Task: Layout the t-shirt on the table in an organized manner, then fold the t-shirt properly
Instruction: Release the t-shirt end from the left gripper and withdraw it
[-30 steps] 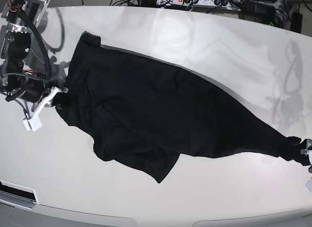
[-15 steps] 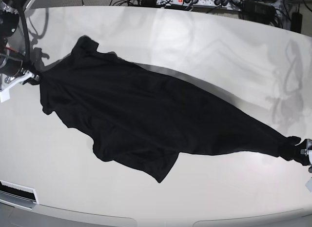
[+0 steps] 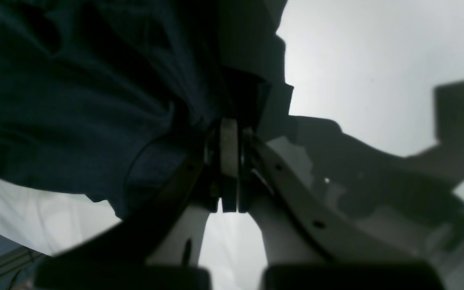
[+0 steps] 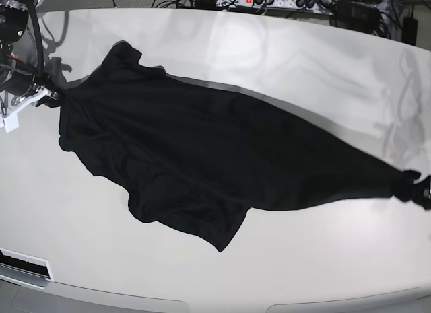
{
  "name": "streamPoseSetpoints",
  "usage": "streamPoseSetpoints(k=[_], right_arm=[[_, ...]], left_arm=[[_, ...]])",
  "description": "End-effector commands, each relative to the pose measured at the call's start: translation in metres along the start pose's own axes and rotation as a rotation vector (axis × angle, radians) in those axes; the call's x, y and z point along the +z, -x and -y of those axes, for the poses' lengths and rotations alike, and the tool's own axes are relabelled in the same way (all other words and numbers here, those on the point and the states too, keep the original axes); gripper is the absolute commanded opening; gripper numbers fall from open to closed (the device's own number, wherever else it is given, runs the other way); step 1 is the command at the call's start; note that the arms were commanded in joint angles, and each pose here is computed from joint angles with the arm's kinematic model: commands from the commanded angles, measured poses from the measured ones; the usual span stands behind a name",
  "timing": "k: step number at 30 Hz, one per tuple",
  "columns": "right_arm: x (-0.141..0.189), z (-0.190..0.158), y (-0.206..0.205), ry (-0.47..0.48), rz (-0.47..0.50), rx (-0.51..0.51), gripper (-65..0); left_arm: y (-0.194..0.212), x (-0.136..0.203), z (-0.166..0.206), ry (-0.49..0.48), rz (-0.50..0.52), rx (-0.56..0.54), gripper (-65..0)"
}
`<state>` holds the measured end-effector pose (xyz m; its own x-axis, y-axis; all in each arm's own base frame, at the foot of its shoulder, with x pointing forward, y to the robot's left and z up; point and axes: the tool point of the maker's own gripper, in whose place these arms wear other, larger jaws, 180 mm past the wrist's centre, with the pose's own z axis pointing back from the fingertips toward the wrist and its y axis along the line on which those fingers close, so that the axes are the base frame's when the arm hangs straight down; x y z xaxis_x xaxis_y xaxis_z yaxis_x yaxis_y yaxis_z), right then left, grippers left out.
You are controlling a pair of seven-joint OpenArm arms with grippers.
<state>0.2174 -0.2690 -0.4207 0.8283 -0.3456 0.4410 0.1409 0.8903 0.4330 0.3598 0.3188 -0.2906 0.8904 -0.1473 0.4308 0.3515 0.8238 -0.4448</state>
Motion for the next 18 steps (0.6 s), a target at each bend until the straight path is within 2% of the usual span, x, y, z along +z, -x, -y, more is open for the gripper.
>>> streamPoseSetpoints(k=[1, 3, 5, 8, 12, 15, 18], right_arm=[[0.006, -0.004, -0.017, -0.016, 0.051, 0.023, -65.0], [0.006, -0.008, -0.019, -0.040, 0.063, 0.034, -65.0], [0.007, -0.013, -0.021, -0.069, 0.074, 0.052, -65.0], [0.008, -0.021, -0.021, -0.113, 0.080, 0.074, -65.0], [0.010, -0.043, -0.021, -0.227, 0.086, 0.127, -65.0], [0.009, -0.055, -0.019, -0.282, 0.070, 0.137, -65.0], [0.011, -0.053, -0.020, -0.273, 0.056, 0.159, -65.0]], left_arm=[[0.000, 0.010, -0.003, -0.010, 0.018, 0.004, -55.3], [0.030, -0.004, -0.006, 0.001, -0.041, 0.042, -41.3], [0.061, -0.016, -0.009, 0.011, -0.102, 0.082, -33.9], [0.094, -0.024, -0.011, 0.018, -0.164, 0.124, -33.4], [0.100, -0.020, -0.014, 0.006, -0.174, 0.133, -33.4], [0.090, -0.009, -0.019, -0.014, -0.145, 0.127, -33.4], [0.065, 0.007, -0.021, -0.021, -0.041, 0.122, -33.4]])
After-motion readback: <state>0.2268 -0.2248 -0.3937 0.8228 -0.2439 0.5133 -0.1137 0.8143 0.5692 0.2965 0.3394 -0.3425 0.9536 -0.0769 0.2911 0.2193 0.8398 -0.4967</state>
